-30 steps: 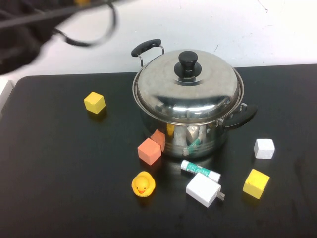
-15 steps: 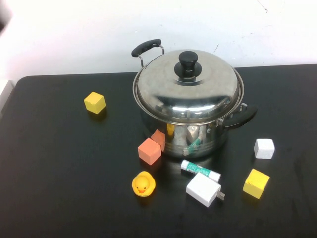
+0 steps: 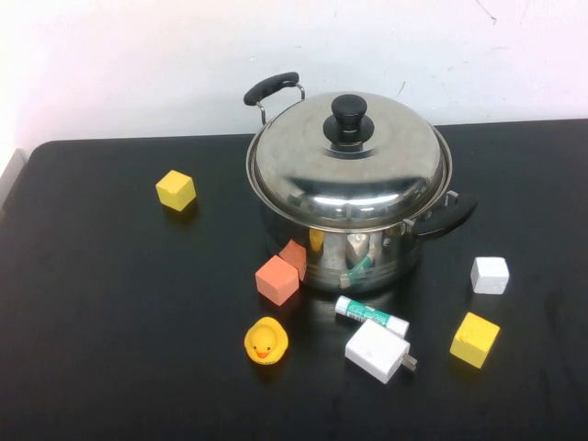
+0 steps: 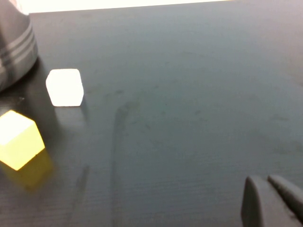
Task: Cover the pot
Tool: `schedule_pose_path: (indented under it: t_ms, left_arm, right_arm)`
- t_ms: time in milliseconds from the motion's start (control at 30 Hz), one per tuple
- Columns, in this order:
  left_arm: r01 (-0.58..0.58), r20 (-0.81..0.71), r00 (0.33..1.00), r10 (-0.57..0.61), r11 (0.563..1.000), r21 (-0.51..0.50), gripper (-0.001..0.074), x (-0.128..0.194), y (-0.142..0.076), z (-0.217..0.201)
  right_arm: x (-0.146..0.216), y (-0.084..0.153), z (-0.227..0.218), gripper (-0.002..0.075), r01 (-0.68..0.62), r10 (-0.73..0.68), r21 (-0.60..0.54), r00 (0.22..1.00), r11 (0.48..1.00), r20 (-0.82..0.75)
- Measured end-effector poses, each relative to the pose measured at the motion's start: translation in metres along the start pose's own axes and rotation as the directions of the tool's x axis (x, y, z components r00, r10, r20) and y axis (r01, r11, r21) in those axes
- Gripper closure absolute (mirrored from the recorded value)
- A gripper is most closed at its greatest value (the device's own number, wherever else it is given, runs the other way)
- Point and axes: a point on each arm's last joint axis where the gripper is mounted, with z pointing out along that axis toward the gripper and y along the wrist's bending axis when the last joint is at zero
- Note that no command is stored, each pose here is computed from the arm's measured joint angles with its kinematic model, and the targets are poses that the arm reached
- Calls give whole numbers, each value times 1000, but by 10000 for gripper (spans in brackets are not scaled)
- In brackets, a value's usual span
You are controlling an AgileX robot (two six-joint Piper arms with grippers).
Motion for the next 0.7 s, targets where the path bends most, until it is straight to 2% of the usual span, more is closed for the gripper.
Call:
schedule_pose_path:
  t_ms: [200, 700]
  left_arm:
    - [11, 37, 999, -12, 1000, 23, 736, 17, 1, -18]
    - [14, 48, 999, -18, 997, 77, 736, 19, -3, -21]
  right_arm:
    - [0, 0, 0, 728, 0, 0, 0, 1000, 1000, 0]
    - [0, 0, 0, 728, 0, 0, 0, 1000, 1000, 0]
